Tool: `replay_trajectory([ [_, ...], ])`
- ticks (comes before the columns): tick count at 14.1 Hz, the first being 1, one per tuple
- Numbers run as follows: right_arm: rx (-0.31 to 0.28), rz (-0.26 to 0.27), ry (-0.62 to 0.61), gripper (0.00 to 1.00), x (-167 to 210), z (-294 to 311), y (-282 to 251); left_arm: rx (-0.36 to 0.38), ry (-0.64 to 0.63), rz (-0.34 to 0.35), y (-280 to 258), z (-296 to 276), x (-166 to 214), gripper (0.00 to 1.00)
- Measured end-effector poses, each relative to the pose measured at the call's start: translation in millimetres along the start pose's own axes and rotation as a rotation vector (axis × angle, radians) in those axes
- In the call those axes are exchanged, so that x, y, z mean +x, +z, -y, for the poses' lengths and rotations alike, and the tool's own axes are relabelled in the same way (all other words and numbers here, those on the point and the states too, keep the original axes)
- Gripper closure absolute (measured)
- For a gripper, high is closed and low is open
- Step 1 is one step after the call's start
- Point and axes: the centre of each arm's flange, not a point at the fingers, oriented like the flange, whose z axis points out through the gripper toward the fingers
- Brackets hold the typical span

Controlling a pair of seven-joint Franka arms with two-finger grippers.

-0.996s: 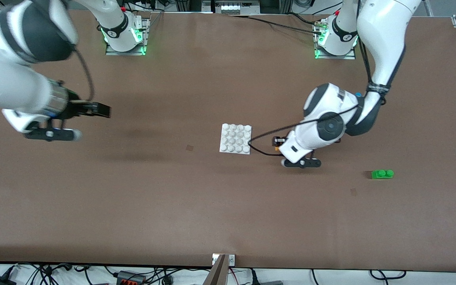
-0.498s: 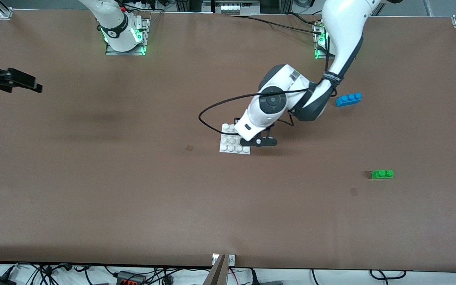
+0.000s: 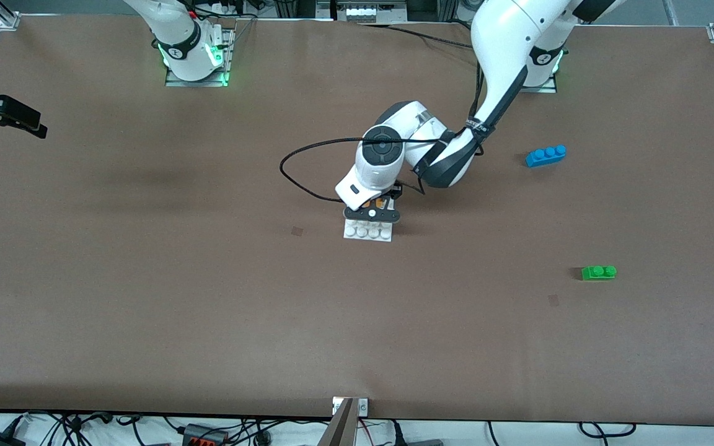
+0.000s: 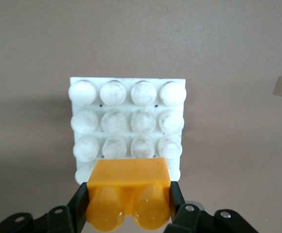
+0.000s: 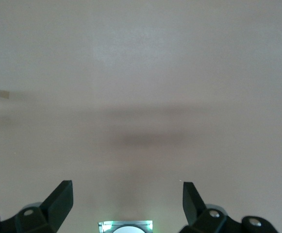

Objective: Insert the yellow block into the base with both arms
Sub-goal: 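Carry the yellow block with the left gripper over the white base, then press the yellow block down onto the base studs with the left gripper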

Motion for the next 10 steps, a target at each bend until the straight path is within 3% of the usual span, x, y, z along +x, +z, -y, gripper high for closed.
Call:
replay_trajectory([
  [4,-0.001,0.000,-0.007,0.00,0.1,3.7,-0.1,0.010,0.007,-0.039,6.5,6.7,10.9,0.32],
  [10,-0.001,0.000,-0.009,0.00,0.2,5.1,0.0,0.014,0.013,-0.042,17.5,7.2,12.4,0.32],
])
